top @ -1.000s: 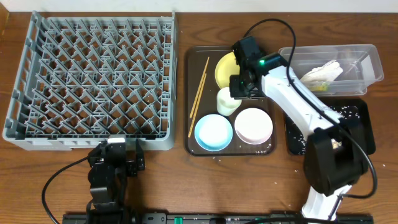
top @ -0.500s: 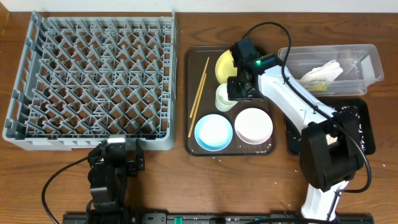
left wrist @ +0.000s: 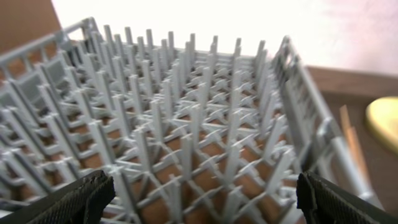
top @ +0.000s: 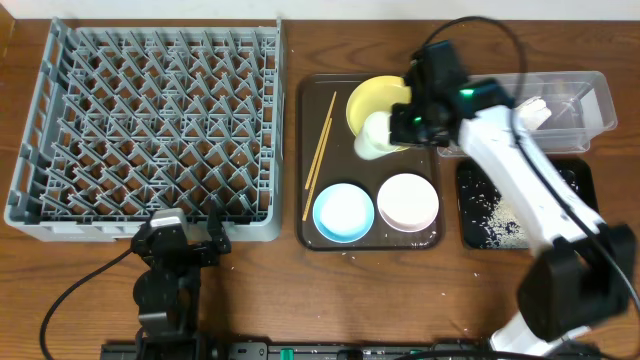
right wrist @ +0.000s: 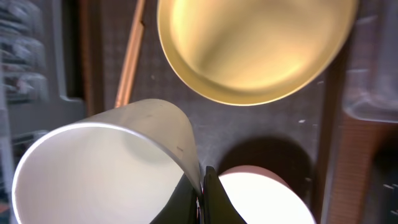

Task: Sort waste into correct bins and load items into the dishwasher
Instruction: 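Grasp the white cup with the right gripper and lift it, then move the white cup toward the left gripper above the rack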

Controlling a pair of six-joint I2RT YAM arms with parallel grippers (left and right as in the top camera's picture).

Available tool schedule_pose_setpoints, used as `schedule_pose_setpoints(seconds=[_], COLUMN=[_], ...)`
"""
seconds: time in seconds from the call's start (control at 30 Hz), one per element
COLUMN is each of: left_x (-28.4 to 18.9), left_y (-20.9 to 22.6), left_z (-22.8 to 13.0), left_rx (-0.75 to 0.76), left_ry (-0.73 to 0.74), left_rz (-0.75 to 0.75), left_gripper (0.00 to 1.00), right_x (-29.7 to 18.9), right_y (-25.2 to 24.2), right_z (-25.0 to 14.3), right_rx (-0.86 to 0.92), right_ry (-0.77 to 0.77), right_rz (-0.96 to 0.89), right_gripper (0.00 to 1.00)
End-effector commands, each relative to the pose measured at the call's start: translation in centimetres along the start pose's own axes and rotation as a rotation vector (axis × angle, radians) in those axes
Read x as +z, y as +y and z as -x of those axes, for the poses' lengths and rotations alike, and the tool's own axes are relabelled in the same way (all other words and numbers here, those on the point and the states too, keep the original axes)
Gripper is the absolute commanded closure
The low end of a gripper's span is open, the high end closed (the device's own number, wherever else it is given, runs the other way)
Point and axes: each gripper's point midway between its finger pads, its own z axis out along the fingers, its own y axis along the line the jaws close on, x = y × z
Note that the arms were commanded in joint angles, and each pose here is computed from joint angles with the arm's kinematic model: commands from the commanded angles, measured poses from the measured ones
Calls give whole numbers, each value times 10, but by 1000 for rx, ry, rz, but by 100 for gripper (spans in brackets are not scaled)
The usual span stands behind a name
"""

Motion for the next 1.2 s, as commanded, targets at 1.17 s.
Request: schedule_pose_setpoints(seconds=[1.17], left_x=[23], left_y=[-175], left_z=[75], left_rx=[-1141], left_ry=[962], left_rz=[-901], left_gripper=[3], right_x=[-45], right_y=[68], right_z=[20], right_rx=[-147], right_ry=[-35], right_rz=[766], right_gripper=[99])
